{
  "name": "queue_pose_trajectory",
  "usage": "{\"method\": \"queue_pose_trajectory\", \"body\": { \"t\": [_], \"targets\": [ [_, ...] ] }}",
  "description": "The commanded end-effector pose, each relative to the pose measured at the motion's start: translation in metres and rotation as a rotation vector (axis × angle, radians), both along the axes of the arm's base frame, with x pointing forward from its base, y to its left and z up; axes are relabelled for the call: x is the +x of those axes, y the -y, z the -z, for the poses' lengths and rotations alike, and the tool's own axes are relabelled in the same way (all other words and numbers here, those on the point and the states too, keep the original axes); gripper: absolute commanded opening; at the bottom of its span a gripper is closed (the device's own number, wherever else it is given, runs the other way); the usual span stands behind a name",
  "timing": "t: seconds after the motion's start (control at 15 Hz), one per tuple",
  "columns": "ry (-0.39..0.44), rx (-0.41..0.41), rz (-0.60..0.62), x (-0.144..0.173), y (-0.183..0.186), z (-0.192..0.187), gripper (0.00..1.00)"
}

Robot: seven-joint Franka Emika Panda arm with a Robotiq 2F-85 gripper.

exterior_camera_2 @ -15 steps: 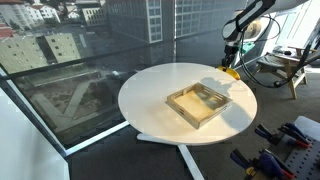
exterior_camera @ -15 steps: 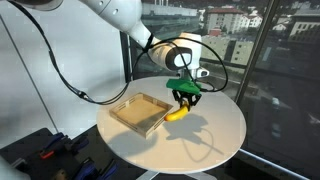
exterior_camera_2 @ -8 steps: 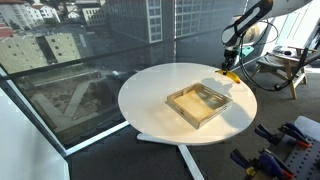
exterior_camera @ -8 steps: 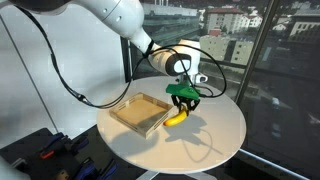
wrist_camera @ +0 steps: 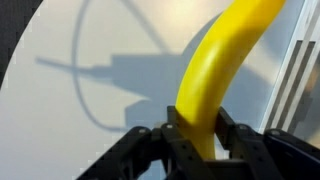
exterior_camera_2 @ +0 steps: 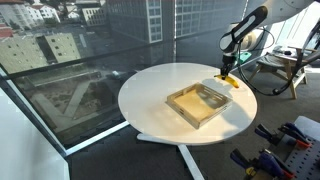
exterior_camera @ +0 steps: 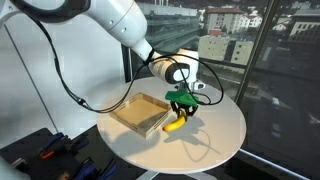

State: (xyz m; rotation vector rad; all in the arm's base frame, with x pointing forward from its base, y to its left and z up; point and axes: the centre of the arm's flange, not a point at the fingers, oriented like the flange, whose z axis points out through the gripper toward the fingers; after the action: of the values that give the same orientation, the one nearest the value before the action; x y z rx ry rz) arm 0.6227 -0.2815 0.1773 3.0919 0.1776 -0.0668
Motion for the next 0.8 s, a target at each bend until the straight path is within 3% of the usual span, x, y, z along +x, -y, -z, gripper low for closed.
{"method": "queue_pose_trajectory", "body": {
  "t": [0.0, 0.6, 0.67, 0.73],
  "targets": [
    [0.005, -0.009, -0.016, 0.0142, 0.0086, 0.0052, 0.16],
    [0.004, -0.010, -0.014, 0.0193, 0.0104, 0.0111, 0.18],
    [0.004, -0.010, -0.014, 0.0196, 0.0105, 0.0109, 0.46],
    [0.003, -0.011, -0.014, 0.0199, 0.0107, 0.0108, 0.67]
  ]
}}
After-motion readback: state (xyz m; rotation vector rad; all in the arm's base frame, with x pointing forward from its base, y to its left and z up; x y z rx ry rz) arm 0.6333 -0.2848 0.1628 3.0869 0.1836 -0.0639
